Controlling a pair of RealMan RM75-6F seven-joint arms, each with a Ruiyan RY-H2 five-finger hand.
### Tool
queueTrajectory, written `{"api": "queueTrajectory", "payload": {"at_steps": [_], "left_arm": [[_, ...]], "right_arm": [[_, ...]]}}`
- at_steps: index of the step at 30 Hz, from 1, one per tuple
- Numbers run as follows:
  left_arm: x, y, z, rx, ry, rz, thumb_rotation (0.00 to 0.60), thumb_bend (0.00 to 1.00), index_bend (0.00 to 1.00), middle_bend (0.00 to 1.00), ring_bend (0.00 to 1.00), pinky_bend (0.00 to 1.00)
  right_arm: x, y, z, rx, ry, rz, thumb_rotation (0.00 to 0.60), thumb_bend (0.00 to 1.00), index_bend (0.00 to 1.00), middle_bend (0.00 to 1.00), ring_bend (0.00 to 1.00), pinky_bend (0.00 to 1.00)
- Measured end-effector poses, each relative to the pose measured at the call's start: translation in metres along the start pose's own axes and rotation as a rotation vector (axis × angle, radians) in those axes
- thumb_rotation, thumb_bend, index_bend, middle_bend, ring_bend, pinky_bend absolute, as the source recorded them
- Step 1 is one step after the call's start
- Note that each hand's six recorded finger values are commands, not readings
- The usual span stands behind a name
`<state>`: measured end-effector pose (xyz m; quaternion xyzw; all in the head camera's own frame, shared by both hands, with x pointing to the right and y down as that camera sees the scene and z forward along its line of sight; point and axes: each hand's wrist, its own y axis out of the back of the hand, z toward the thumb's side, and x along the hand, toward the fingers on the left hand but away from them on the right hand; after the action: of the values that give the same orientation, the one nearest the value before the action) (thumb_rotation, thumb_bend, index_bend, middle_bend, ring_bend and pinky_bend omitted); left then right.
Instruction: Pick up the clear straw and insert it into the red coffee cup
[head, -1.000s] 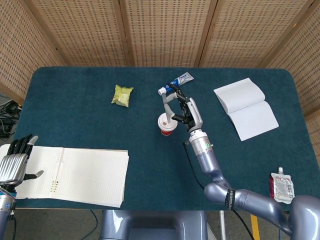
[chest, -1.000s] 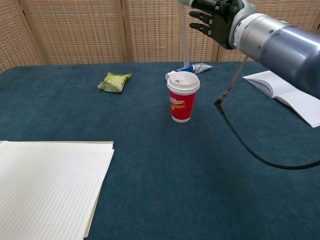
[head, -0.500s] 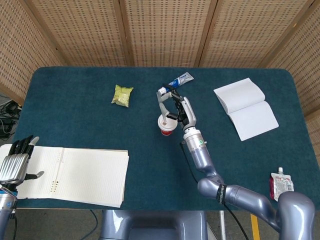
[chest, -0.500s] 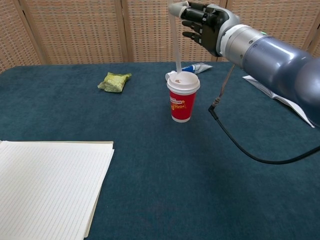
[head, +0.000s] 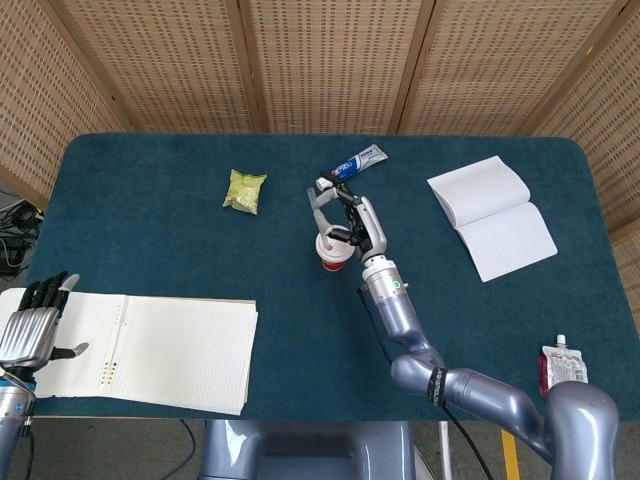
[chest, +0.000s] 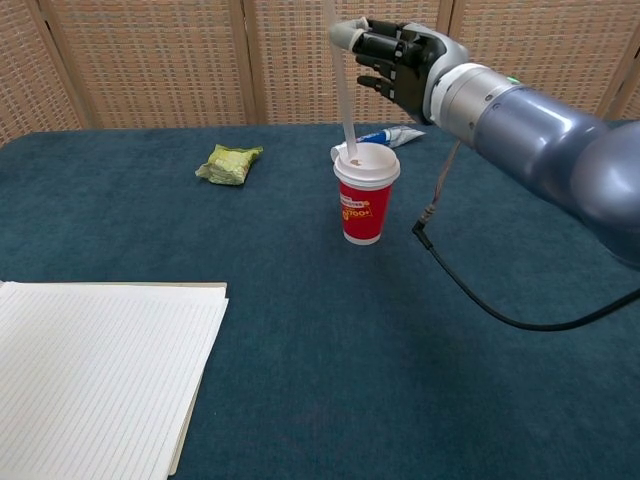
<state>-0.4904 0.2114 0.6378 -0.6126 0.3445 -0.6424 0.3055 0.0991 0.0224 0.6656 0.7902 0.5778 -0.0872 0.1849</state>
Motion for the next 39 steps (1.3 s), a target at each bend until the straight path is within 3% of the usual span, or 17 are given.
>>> {"api": "queueTrajectory", "payload": {"at_steps": [39], "left_arm": [[-0.0003, -0.0011, 0.0014, -0.003, -0.010, -0.007, 0.600, 0.00, 0.00, 0.00, 0.00, 0.00]], "right_arm": [[-0.0044, 0.0044, 0.0000, -0.002, 0.010, -0.019, 0.600, 0.61, 0.62, 0.21, 0.00, 0.00]]}}
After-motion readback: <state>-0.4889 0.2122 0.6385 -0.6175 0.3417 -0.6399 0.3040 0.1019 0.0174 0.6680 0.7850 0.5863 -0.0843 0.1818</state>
